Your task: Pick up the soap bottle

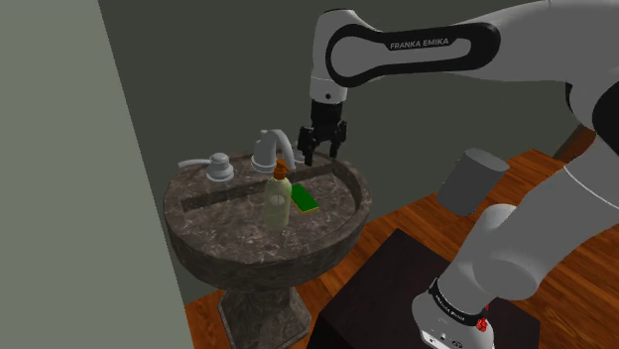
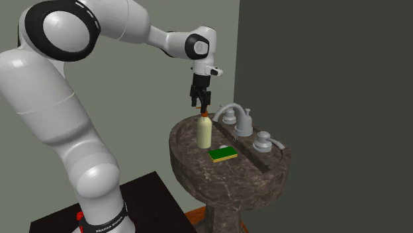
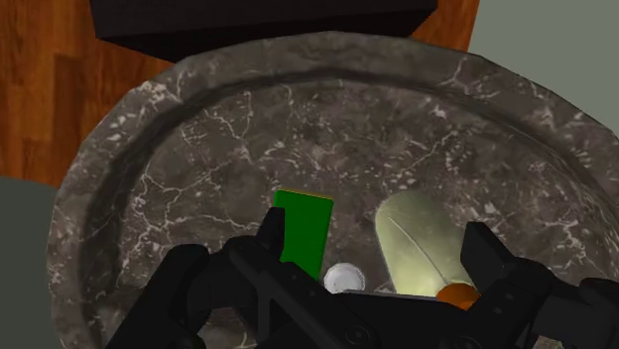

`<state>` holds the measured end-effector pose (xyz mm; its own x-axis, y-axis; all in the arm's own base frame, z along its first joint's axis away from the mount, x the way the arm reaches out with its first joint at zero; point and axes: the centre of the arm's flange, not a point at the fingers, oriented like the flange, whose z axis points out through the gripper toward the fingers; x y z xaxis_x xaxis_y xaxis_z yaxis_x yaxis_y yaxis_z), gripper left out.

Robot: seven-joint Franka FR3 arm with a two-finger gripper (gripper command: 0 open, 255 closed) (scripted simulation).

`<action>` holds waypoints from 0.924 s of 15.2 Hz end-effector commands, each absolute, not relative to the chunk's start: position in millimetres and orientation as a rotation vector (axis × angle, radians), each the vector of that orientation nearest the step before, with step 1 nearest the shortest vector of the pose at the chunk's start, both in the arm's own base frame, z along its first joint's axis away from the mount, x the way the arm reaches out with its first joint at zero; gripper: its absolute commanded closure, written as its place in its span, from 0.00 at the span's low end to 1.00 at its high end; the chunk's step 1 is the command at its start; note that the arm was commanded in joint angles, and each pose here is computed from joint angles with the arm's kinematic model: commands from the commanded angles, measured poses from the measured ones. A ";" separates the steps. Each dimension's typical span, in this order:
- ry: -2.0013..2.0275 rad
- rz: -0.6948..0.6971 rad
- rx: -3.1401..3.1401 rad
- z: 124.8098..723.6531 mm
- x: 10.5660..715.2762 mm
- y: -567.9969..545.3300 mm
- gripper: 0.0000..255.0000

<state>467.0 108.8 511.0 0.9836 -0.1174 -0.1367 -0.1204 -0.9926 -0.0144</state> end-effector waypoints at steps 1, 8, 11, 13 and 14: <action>0.178 0.208 -3.099 506.8 484.5 128.8 0.00; 0.157 0.197 -3.083 489.2 535.3 174.6 0.00; 0.157 0.197 -3.083 473.4 535.3 174.6 0.00; 0.157 0.197 -3.083 462.8 535.3 174.6 0.00; 0.157 0.197 -3.083 457.6 535.3 174.6 0.00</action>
